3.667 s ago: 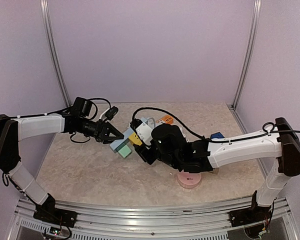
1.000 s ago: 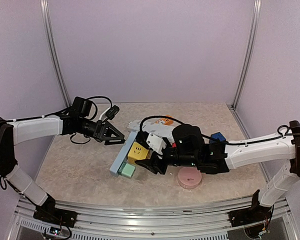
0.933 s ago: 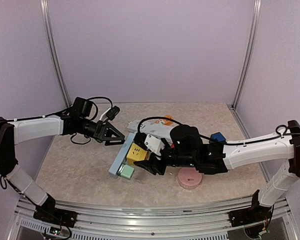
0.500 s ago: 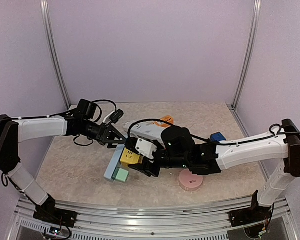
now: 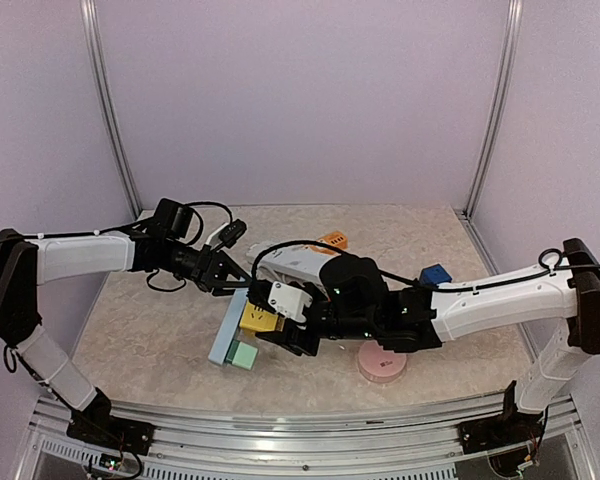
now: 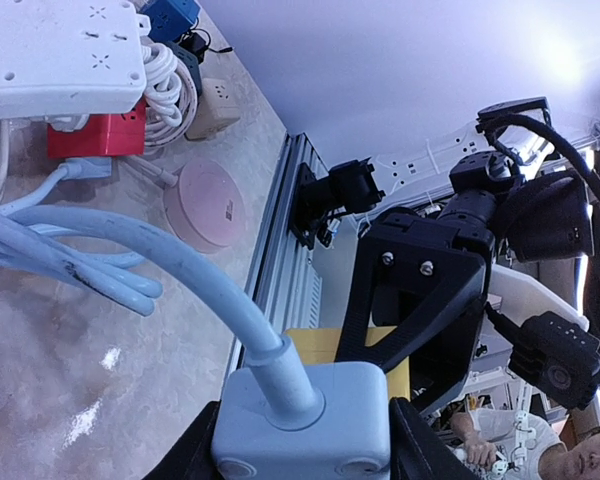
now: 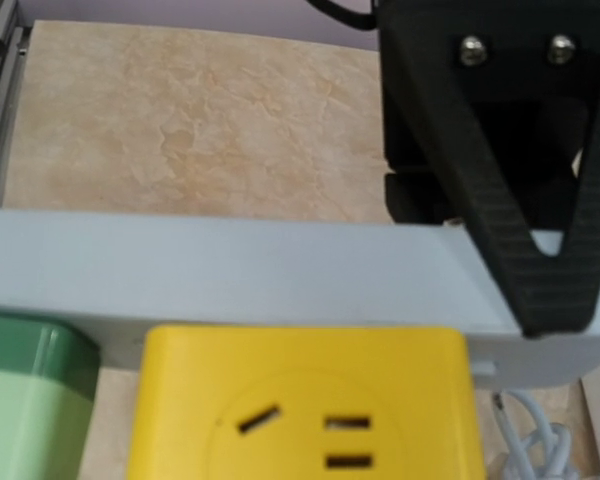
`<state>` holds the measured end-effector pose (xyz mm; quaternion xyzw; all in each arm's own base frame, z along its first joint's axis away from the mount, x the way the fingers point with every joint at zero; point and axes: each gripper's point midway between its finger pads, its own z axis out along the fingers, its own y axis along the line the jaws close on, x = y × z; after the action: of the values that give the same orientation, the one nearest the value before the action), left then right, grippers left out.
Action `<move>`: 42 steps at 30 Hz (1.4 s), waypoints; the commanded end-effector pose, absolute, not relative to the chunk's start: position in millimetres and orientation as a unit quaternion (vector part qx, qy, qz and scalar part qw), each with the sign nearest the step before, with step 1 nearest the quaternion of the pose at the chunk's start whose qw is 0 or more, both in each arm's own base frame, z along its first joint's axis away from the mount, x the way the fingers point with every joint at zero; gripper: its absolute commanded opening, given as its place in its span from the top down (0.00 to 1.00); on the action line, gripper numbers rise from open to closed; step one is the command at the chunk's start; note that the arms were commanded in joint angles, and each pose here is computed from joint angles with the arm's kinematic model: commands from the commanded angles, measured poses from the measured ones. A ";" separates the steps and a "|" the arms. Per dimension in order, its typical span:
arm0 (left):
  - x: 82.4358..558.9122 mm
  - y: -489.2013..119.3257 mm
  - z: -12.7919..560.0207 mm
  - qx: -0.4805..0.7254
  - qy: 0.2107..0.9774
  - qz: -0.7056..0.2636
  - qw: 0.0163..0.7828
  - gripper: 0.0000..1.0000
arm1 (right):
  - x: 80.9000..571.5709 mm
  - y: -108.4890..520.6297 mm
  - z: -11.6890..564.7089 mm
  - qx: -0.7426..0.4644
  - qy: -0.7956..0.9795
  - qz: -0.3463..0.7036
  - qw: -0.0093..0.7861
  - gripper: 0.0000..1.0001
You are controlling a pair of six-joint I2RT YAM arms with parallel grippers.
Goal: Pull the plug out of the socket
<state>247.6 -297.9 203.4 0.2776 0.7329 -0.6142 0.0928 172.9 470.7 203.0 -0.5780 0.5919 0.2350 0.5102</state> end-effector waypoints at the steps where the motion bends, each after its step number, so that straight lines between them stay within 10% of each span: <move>1: 253.1 -298.2 210.1 0.291 0.723 -0.616 0.110 0.63 | 172.5 484.2 272.0 -0.536 0.542 0.265 0.590 1.00; 42: 261.2 -284.3 219.5 0.284 0.723 -0.615 0.137 0.75 | 184.6 446.2 283.6 -0.466 0.558 0.317 0.609 1.00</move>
<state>258.0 -290.5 201.5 0.2660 0.7399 -0.6087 0.1063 185.7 450.0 253.4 -0.4885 0.5740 0.2916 0.5889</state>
